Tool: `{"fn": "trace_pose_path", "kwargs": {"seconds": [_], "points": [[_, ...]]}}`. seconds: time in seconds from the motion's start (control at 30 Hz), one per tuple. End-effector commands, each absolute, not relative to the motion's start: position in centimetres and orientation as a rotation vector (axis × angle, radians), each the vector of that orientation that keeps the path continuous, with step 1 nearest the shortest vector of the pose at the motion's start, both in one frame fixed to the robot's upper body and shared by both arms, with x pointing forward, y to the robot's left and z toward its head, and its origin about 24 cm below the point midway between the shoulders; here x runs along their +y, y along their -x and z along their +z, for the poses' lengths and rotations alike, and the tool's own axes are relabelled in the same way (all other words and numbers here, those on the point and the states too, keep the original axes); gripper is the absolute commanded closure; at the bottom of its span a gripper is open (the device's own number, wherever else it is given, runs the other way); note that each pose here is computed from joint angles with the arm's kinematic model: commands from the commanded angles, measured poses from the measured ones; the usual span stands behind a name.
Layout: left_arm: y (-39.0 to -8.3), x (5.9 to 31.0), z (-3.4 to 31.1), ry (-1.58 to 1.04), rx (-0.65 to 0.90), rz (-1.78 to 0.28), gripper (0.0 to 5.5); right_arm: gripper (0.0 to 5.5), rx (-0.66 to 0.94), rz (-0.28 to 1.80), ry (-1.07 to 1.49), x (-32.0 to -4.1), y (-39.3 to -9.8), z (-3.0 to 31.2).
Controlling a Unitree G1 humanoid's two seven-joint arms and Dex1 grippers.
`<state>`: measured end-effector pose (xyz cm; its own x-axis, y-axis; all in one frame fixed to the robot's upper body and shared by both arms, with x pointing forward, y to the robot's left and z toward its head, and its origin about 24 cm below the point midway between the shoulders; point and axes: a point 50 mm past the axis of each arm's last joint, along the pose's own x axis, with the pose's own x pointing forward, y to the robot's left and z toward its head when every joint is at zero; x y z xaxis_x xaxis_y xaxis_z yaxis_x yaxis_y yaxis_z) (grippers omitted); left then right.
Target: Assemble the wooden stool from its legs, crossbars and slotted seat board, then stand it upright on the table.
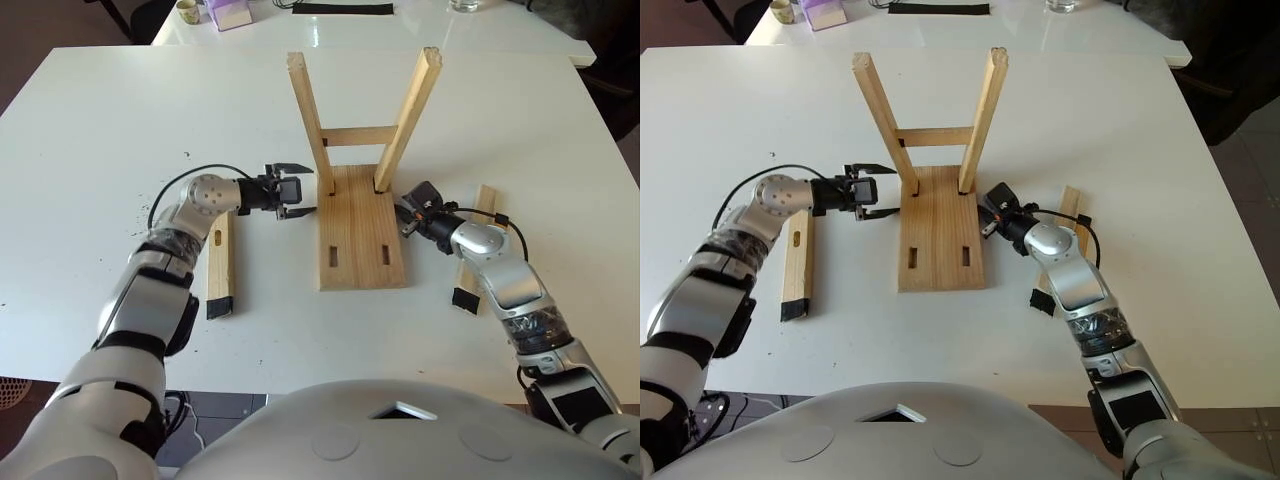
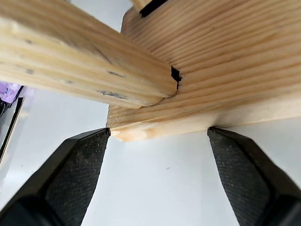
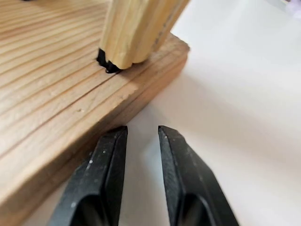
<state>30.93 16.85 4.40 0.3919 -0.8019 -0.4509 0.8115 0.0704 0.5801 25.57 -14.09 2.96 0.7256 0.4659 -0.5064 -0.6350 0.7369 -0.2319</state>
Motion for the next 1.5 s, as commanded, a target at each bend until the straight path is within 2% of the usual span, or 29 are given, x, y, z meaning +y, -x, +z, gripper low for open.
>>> {"fn": "trace_pose_path", "kwargs": {"seconds": [0.03,0.27,0.43,0.6,0.73,0.9,1.0,1.07,1.2,1.4,1.5], "points": [[-29.3,15.8,2.8,-0.872,0.020,-1.221,1.64,4.30,0.509,0.790,0.388,-11.9,-22.9,1.5],[-29.0,15.6,2.9,-0.844,0.017,-1.118,1.64,4.30,0.477,0.783,0.379,-11.3,-23.3,2.5],[-27.9,15.9,3.4,-0.802,0.008,-1.086,1.64,4.30,0.465,0.718,0.381,-13.5,-23.0,3.7],[-28.2,19.2,6.4,-0.749,-0.026,-0.829,1.64,4.30,0.409,0.659,0.368,-16.1,-22.8,6.8],[-28.6,22.1,8.7,-0.726,-0.031,-0.646,1.64,4.30,0.377,0.646,0.349,-16.7,-22.4,8.2],[-26.0,23.6,10.4,-0.711,-0.004,-0.573,1.64,4.30,0.427,0.412,0.375,-21.5,-19.6,9.5],[-24.1,24.3,10.0,-0.658,0.032,-0.480,1.64,3.83,0.345,0.133,0.293,-23.1,-18.4,10.9],[-23.0,24.1,9.7,-0.612,0.048,-0.416,1.64,3.50,0.366,0.044,0.278,-23.5,-17.5,11.0],[-22.0,23.2,9.3,-0.544,0.053,-0.338,1.64,3.48,0.461,-0.014,0.228,-23.9,-16.8,9.7],[-23.0,22.1,9.5,-0.510,0.037,-0.332,1.64,3.48,0.544,-0.042,0.169,-23.5,-16.9,7.0],[-23.7,21.5,9.6,-0.503,0.029,-0.354,1.64,3.48,0.579,-0.016,0.131,-22.2,-16.6,6.1]]}}
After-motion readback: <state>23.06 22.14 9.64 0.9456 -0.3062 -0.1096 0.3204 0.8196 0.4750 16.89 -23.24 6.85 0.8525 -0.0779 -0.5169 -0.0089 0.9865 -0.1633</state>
